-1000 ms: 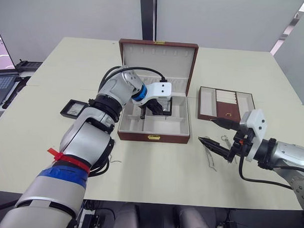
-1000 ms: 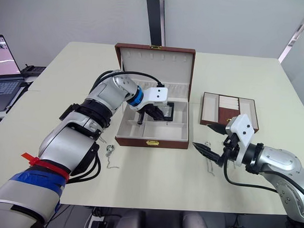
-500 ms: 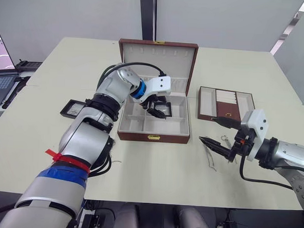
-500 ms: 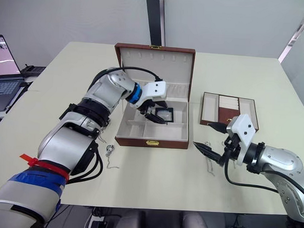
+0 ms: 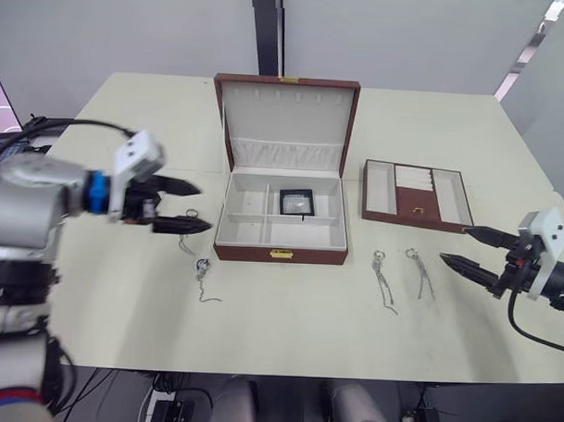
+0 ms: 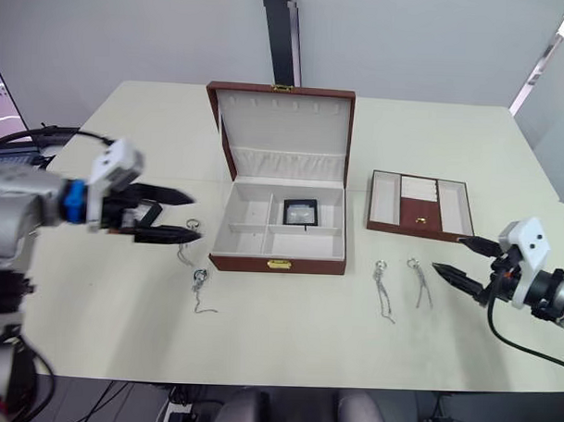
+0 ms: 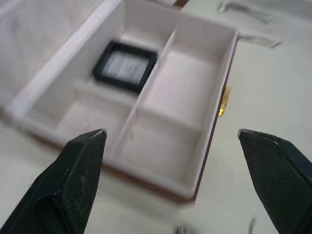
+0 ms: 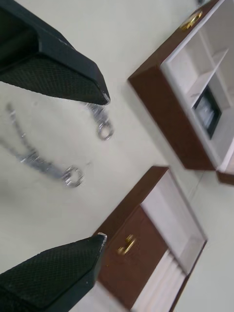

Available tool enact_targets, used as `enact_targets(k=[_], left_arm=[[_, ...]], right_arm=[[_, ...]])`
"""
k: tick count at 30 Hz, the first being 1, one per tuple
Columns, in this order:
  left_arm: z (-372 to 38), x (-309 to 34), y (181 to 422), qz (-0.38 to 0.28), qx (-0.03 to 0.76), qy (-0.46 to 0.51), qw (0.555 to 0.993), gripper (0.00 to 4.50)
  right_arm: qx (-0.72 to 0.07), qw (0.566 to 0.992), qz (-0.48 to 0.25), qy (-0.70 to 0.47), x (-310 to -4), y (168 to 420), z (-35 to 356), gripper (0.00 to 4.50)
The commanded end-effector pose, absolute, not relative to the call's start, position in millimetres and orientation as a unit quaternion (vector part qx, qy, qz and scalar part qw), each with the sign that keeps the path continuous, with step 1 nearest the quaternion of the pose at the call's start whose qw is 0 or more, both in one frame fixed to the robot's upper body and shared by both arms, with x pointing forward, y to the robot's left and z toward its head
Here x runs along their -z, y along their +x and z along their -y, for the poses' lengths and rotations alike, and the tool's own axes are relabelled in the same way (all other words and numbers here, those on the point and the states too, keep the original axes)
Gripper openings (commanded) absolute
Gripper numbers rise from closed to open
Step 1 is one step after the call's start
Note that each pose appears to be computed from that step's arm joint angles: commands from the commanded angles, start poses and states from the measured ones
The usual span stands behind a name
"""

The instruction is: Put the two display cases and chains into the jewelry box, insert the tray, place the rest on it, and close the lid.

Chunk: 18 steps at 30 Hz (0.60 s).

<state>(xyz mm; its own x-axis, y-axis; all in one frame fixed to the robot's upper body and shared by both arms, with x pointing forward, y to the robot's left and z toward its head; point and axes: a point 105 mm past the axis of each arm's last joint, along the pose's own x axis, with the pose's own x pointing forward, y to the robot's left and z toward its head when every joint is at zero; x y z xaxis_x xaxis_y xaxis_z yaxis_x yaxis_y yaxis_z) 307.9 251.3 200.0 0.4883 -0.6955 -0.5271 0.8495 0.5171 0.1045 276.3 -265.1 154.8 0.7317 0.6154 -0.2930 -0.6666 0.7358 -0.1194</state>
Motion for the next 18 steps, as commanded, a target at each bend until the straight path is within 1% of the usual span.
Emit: enact_targets(k=[1,3,6,9,13,14,18], left_arm=[[-287.8,-211.0,294.0,-0.211,0.381,0.184,0.881,4.47],[-301.9,-207.6,285.9,-0.216,0.352,0.172,0.894,4.47],[-340.5,-191.9,268.9,-0.232,0.274,0.164,0.919,4.47],[-370.5,-180.3,260.0,-0.221,0.206,0.168,0.938,4.47],[-404.6,-157.5,243.2,-0.248,0.135,0.180,0.942,4.47],[-410.8,-152.6,239.4,-0.255,0.126,0.192,0.939,4.47],[-425.6,-148.3,231.7,-0.257,0.105,0.188,0.942,4.47]], right_arm=[[-0.327,0.929,-0.120,-0.124,-157.5,278.5,285.7,4.50],[-0.320,0.931,-0.129,-0.117,-151.4,278.3,293.6,4.50],[-0.304,0.934,-0.149,-0.110,-136.5,279.3,306.7,4.50],[-0.303,0.933,-0.155,-0.114,-132.4,283.6,310.7,4.50],[-0.303,0.934,-0.154,-0.111,-131.0,287.3,312.9,4.50],[-0.304,0.933,-0.155,-0.112,-129.7,286.7,313.2,4.50],[-0.303,0.932,-0.163,-0.113,-123.4,283.3,318.5,4.50]])
